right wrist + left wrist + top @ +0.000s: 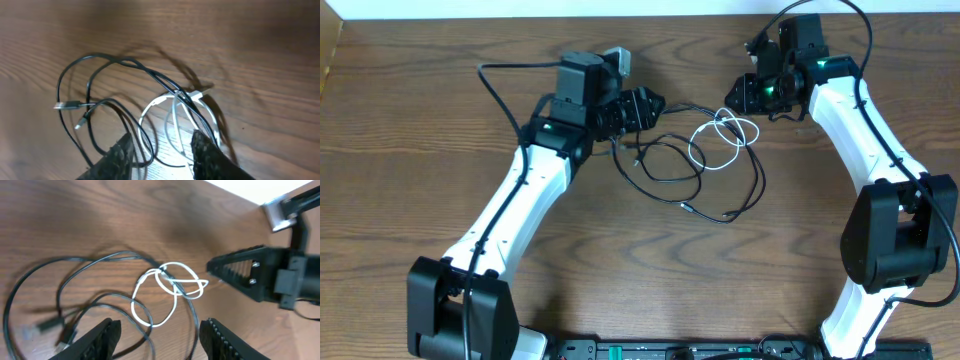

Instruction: Untangle cables

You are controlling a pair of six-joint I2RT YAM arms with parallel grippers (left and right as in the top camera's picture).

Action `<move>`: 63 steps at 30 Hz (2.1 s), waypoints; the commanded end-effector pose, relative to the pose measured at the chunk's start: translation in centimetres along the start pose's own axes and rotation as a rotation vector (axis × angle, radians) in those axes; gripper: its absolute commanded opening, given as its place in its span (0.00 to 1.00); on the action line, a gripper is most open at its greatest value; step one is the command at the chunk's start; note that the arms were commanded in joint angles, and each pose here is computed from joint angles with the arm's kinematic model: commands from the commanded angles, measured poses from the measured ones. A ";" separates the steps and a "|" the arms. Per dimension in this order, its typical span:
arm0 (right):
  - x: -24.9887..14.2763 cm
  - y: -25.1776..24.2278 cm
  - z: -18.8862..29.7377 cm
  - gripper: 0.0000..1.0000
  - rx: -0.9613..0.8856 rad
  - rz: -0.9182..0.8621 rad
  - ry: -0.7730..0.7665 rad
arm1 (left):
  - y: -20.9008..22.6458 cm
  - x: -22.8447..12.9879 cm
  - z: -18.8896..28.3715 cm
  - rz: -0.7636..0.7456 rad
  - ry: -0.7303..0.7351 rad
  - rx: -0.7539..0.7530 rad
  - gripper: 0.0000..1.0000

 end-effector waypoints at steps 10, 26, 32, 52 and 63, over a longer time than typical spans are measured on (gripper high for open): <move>-0.1 -0.9 -0.1 0.44 -0.145 0.029 0.005 | 0.4 -0.2 0.5 0.004 -0.017 0.124 0.56; -2.1 -0.9 -4.2 0.32 -0.056 0.222 0.141 | -0.4 -2.1 -1.6 -0.017 0.062 0.122 0.56; -1.0 -0.8 -4.6 0.31 -0.055 0.254 0.073 | -0.3 -2.0 -1.6 -0.018 0.056 0.131 0.56; 2.9 4.6 3.2 0.01 0.141 0.322 -0.089 | -0.1 -2.3 -1.5 -0.010 0.077 0.144 0.56; 3.9 9.3 16.4 0.01 0.171 0.327 -0.370 | -0.1 -2.3 -1.5 -0.010 0.076 0.144 0.56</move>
Point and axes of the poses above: each gripper's point midway between its finger pads, its own z axis back along the fingers, its own y axis along the line the jaws close on, x = y × z, the point moved 10 cm from there along z, back along the fingers, and after that the axes turned 3 degrees about z, right-handed, at the moved point
